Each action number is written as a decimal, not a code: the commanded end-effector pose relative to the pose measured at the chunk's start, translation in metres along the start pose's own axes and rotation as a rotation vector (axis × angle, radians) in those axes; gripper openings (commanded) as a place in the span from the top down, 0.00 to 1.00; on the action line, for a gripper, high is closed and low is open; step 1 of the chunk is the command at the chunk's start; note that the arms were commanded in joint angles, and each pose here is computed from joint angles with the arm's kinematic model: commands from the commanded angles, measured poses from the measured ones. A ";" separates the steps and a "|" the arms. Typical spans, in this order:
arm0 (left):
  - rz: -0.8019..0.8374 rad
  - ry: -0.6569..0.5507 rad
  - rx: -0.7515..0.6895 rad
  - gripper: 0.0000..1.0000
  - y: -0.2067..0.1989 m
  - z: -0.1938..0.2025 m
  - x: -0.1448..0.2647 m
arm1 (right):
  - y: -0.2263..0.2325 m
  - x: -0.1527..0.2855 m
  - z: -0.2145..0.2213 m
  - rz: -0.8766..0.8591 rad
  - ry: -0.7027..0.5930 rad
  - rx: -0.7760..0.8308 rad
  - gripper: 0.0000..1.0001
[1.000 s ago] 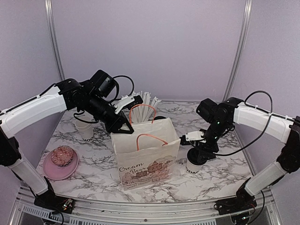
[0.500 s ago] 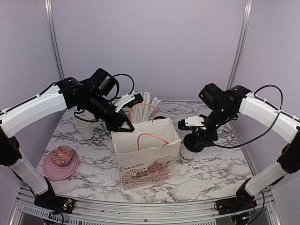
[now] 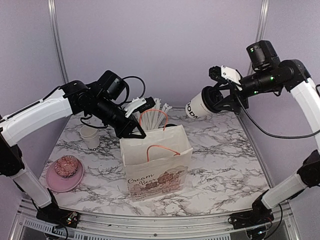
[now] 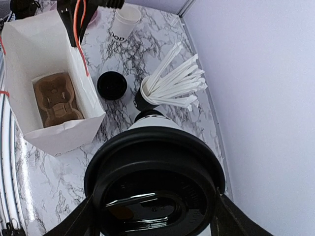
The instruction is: Pack the takeout coffee
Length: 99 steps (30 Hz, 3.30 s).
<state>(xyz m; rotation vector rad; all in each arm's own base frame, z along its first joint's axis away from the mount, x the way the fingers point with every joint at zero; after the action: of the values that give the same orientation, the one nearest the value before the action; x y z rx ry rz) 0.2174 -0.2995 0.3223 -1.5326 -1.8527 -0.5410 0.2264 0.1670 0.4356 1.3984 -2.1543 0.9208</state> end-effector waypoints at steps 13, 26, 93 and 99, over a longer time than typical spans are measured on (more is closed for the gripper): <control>0.031 -0.011 0.026 1.00 0.000 -0.015 -0.005 | 0.071 0.021 -0.036 -0.281 -0.165 0.168 0.53; 0.045 -0.001 0.000 0.99 -0.008 -0.023 -0.012 | 0.089 -0.062 -0.053 -0.317 -0.006 0.196 0.55; 0.083 0.030 0.137 0.39 0.025 0.024 -0.115 | 0.249 -0.083 0.063 -0.187 0.234 0.794 0.66; 0.148 0.062 0.154 0.41 0.019 0.033 -0.135 | 0.237 -0.087 0.060 -0.039 0.245 0.810 0.67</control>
<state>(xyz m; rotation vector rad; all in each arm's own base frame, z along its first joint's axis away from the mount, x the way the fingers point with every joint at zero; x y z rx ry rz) 0.2465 -0.3582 0.2160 -1.4812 -1.7398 -0.3957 0.0393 0.2392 0.2492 1.5990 -1.4385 1.9198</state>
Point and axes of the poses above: each gripper's point midway between its finger pads, its own x axis back along the fingers, its own y axis along the line the jaws close on, z = x × y, the point moved 8 cm from there along x, back along the fingers, and after that the axes turned 9 degrees about -x, right-handed, at the moved point
